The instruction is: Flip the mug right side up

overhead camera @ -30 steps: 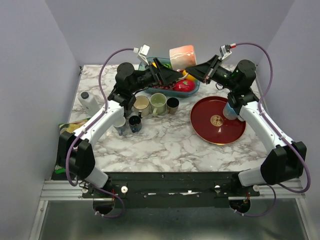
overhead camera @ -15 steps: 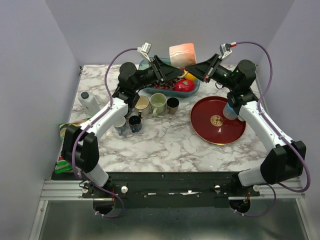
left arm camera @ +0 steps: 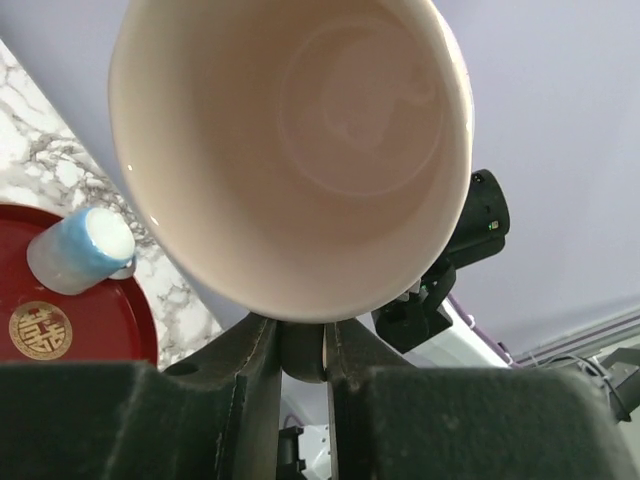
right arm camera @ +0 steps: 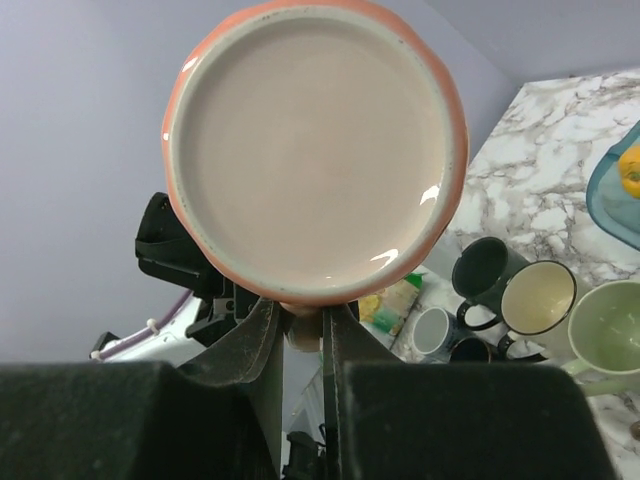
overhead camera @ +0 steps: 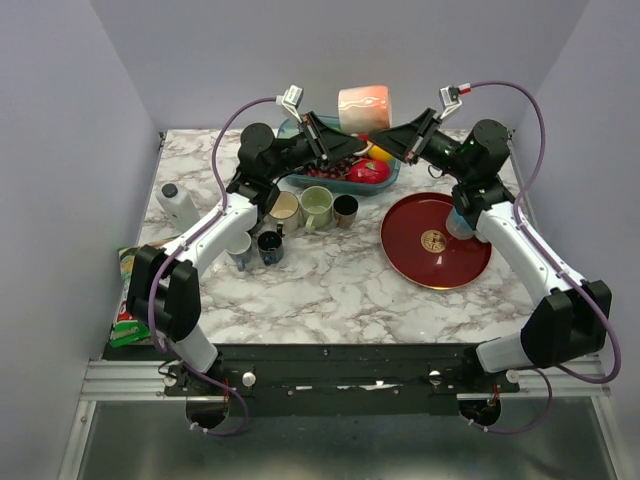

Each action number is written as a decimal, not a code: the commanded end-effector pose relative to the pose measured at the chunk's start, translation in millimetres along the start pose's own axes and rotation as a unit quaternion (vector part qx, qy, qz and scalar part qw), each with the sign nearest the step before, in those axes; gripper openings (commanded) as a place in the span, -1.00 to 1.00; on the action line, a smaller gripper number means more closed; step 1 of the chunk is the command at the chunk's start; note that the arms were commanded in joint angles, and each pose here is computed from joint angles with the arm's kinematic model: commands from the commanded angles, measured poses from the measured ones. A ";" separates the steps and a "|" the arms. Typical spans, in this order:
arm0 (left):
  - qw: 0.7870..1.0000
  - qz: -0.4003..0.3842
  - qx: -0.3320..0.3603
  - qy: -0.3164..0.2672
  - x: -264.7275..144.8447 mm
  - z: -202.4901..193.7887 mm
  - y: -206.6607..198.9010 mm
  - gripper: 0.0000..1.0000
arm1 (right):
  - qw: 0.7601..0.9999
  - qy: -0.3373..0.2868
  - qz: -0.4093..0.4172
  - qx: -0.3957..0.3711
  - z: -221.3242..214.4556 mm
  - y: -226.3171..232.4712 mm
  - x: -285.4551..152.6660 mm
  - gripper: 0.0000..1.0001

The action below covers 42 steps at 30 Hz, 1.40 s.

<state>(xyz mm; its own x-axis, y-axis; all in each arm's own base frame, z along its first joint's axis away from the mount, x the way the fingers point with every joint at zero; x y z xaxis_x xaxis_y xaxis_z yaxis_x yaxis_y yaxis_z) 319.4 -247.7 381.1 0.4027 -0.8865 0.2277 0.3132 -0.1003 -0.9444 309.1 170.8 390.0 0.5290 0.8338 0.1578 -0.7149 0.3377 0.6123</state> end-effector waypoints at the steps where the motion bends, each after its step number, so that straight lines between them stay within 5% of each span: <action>1: 0.997 -0.053 0.057 0.000 2.2 -3.0 -29.3 -1.00 | 0.999 0.037 0.007 -0.026 -7.7 12.6 0.7 -0.98; 4: 0.996 -0.044 0.077 -0.005 -0.2 -4.2 -29.2 -1.00 | 0.998 0.048 -0.029 -0.027 -11.1 5.8 -0.4 -0.44; 6: 0.996 -0.022 0.089 -0.014 -3.7 -4.1 -30.4 -1.00 | 0.997 0.045 -0.049 -0.030 -14.1 4.0 -4.3 0.25; 10: 0.988 0.043 0.142 -0.037 -13.6 -3.5 -28.5 -1.00 | 0.993 0.048 -0.103 -0.046 -18.6 -1.9 -12.0 0.62; 12: 0.979 0.093 0.176 -0.039 -24.8 -5.6 -23.4 -1.00 | 0.984 0.069 -0.153 -0.057 -19.8 -7.7 -17.1 0.99; 20: 0.915 0.300 0.261 -0.066 -74.3 -12.2 8.7 -1.00 | 0.941 0.077 -0.312 -0.103 -27.7 -11.1 -57.0 0.99; 27: 0.865 0.415 0.273 -0.066 -118.2 -32.0 48.6 -1.00 | 0.859 0.056 -0.489 -0.139 -30.1 -31.2 -90.4 0.99; 32: 0.848 0.446 0.282 -0.045 -131.2 -52.2 70.6 -1.00 | 0.813 0.061 -0.564 -0.133 -30.7 -36.3 -105.2 0.99; 42: 0.825 0.480 0.295 -0.034 -144.9 -87.3 111.7 -1.00 | 0.814 0.137 -0.557 -0.088 -49.1 -50.3 -96.3 0.99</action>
<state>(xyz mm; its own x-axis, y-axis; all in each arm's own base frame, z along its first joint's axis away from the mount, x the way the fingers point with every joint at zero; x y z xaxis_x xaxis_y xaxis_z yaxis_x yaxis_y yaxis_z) 211.2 -164.8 204.2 0.6216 -0.4058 -0.6700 0.1476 0.9007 -0.4087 274.5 95.7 309.2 0.8237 0.0315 -0.5661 0.0579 0.9885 0.1393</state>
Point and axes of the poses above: each gripper's point midway between its finger pads, its own x axis out along the fingers, its own y axis along the line the jaws close on, z = x × y, the point moved 10 cm from there along -x, back along the fingers, and after that the axes turned 14 degrees about -x, right-handed, at the moved point
